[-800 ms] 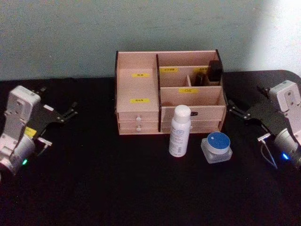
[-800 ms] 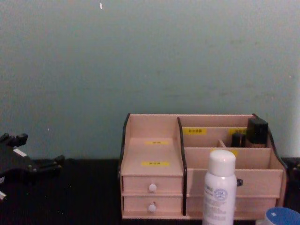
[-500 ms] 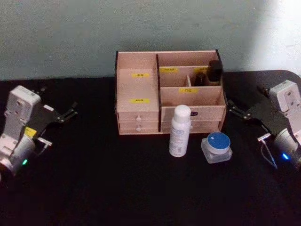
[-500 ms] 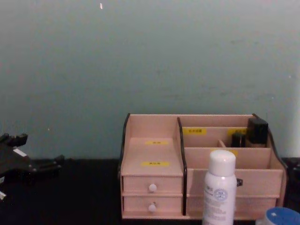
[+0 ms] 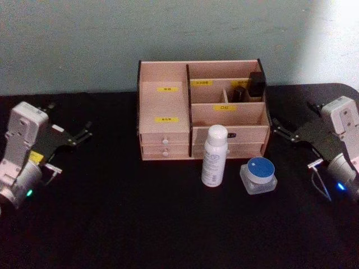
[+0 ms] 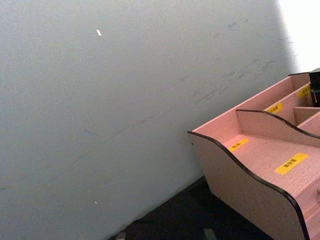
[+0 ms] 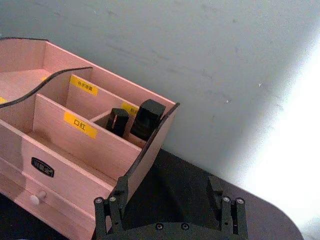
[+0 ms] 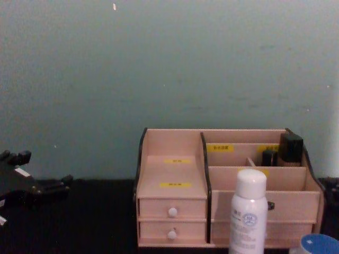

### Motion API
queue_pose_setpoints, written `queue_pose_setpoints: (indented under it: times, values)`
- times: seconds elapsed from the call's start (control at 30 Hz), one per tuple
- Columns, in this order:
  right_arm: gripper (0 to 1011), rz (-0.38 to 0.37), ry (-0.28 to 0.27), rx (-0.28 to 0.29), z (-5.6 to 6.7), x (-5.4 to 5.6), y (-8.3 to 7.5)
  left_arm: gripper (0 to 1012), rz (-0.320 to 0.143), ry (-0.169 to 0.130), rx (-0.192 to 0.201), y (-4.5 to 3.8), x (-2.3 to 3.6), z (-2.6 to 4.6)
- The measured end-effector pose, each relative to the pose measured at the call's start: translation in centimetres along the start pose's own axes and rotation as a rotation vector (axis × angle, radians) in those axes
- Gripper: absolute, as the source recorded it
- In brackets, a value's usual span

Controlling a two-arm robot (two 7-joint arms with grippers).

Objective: Pick up the facial cleanser and watermelon frost from the table and place them into the tiered storage box.

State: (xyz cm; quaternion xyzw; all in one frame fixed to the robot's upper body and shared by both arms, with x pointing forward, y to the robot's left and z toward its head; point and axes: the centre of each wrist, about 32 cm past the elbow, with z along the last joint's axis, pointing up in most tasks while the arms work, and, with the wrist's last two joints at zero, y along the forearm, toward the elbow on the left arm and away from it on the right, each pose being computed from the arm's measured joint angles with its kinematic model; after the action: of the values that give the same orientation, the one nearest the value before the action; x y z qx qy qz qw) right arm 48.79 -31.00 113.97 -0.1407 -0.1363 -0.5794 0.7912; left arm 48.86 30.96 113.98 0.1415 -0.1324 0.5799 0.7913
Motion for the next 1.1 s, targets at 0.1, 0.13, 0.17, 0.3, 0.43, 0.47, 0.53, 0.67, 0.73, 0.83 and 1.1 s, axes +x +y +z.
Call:
queue_pose_setpoints:
  times: [0.1, 0.13, 0.17, 0.3, 0.43, 0.47, 0.53, 0.67, 0.73, 0.83, 1.1]
  values:
    - [1003, -0.006, -0.018, 0.033, 0.2, 0.2, -0.4, 1001, 0.0, 0.0, 0.0, 0.0, 0.0, 0.0]
    - [1002, -0.006, -0.018, 0.033, 0.2, 0.2, -0.4, 1001, 0.0, 0.0, 0.0, 0.0, 0.0, 0.0]
    - [1002, -0.007, -0.02, 0.048, 0.3, 0.3, -0.6, 1001, 0.0, 0.0, 0.0, 0.0, 0.0, 0.0]
    - [1003, 0.013, -0.023, 0.079, 1.0, 0.6, -1.3, 1001, 0.0, 0.0, 0.0, 0.0, 0.0, 0.0]
    - [1003, 0.075, -0.003, 0.102, 1.8, 0.9, -2.4, 1001, 0.0, 0.0, 0.0, 0.0, 0.0, 0.0]
    - [1002, 0.089, 0.002, 0.105, 1.9, 0.9, -2.5, 1001, 0.0, 0.0, 0.0, 0.0, 0.0, 0.0]
    - [1002, 0.128, 0.018, 0.112, 2.2, 0.8, -3.0, 1001, 0.0, 0.0, 0.0, 0.0, 0.0, 0.0]
    - [1002, 0.205, 0.051, 0.123, 2.5, 0.6, -3.7, 1001, 0.0, 0.0, 0.0, 0.0, 0.0, 0.0]
    - [1003, 0.252, 0.069, 0.128, 2.5, 0.5, -3.9, 1001, 0.0, 0.0, 0.0, 0.0, 0.01, 0.0]
    - [1002, 0.302, 0.083, 0.13, 2.5, 0.3, -4.0, 1001, 0.0, 0.0, 0.0, 0.0, 0.0, 0.0]
    - [1002, 0.45, 0.15, 0.126, 2.3, -0.3, -3.3, 1001, 0.0, 0.0, 0.0, 0.0, 0.0, 0.0]
